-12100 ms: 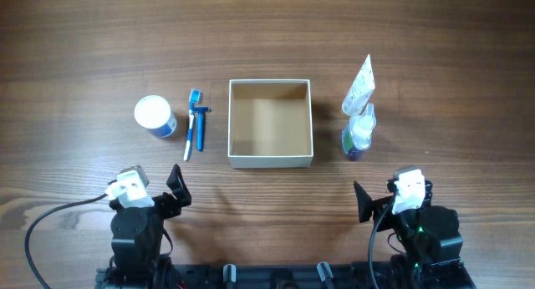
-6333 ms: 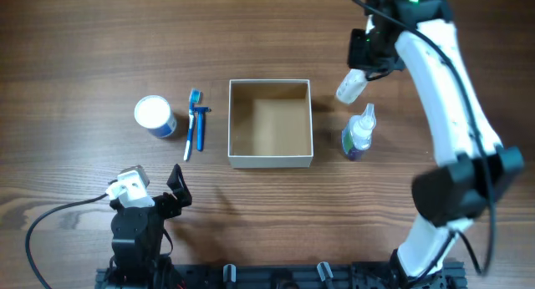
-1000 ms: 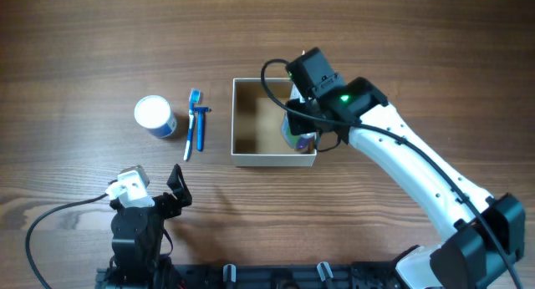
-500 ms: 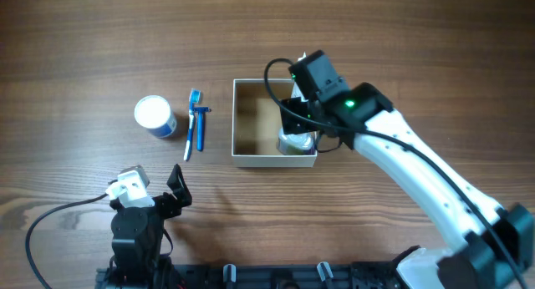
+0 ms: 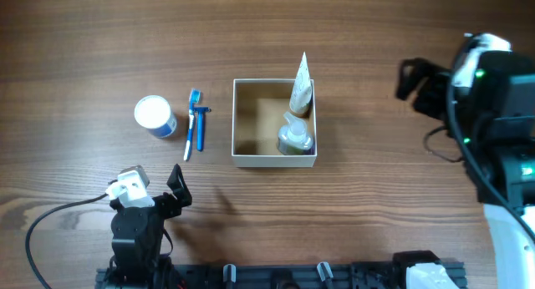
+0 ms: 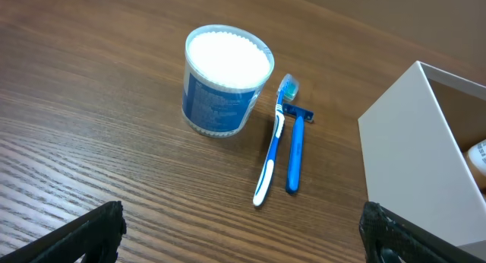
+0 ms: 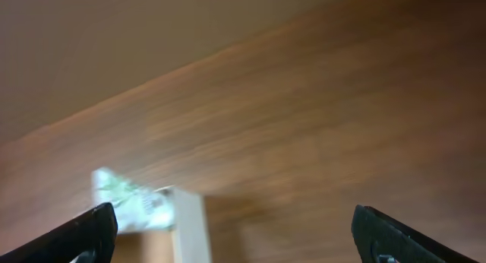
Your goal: Pack container
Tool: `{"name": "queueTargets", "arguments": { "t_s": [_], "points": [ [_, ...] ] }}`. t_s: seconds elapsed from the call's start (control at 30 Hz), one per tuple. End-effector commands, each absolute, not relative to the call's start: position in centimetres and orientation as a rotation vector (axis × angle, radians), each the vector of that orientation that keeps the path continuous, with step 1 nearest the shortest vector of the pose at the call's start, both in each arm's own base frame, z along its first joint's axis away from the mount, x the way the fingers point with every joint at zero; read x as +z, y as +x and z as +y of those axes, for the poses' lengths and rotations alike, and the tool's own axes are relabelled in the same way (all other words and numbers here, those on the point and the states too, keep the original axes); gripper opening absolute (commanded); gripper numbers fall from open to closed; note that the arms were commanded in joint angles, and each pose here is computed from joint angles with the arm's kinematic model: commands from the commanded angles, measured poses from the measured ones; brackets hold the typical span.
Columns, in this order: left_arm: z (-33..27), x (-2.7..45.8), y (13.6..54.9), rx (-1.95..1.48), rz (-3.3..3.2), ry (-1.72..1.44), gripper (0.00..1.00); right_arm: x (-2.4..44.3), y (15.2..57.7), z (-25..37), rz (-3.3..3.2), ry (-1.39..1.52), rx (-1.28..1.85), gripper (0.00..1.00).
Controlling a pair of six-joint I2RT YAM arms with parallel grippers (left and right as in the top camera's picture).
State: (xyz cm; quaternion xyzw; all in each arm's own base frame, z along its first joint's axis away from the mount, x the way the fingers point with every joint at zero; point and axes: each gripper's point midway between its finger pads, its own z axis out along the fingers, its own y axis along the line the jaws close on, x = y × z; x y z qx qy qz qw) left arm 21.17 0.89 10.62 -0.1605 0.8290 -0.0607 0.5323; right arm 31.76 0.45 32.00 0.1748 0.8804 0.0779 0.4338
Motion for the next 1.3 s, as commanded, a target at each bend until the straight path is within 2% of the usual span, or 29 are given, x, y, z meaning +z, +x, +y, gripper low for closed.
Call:
{"name": "queueTargets", "arguments": {
  "t_s": [0.0,0.2,0.4,0.6,0.77,0.97,1.27],
  "points": [
    [0.9,10.7,21.2,-0.151,1.968,-0.392,1.0,30.3,32.5,-1.2,2.24,0.524,0.189,1.0],
    [0.9,10.7,21.2,-0.151,1.968,-0.392,1.0,26.6,34.9,-1.6,2.344,0.556,0.166,1.0],
    [0.5,12.9,22.1,-0.194,1.878,-0.366,1.0,22.3,37.7,-1.7,2.443,0.579,0.145,1.0],
    [-0.4,17.1,22.7,-0.311,1.754,-0.378,0.99,17.1,38.9,-1.7,2.581,0.611,0.113,1.0],
    [1.2,19.6,22.9,-0.21,1.837,-0.464,1.0,13.3,39.3,-1.7,2.679,0.632,0.09,1.0],
    [2.2,21.3,26.1,-0.067,2.137,-0.543,1.0,10.1,39.3,-1.7,2.76,0.65,0.069,1.0],
    [2.5,21.6,34.5,0.035,2.46,-0.503,1.0,9.4,39.3,-1.7,2.78,0.651,0.063,1.0]
  ]
}}
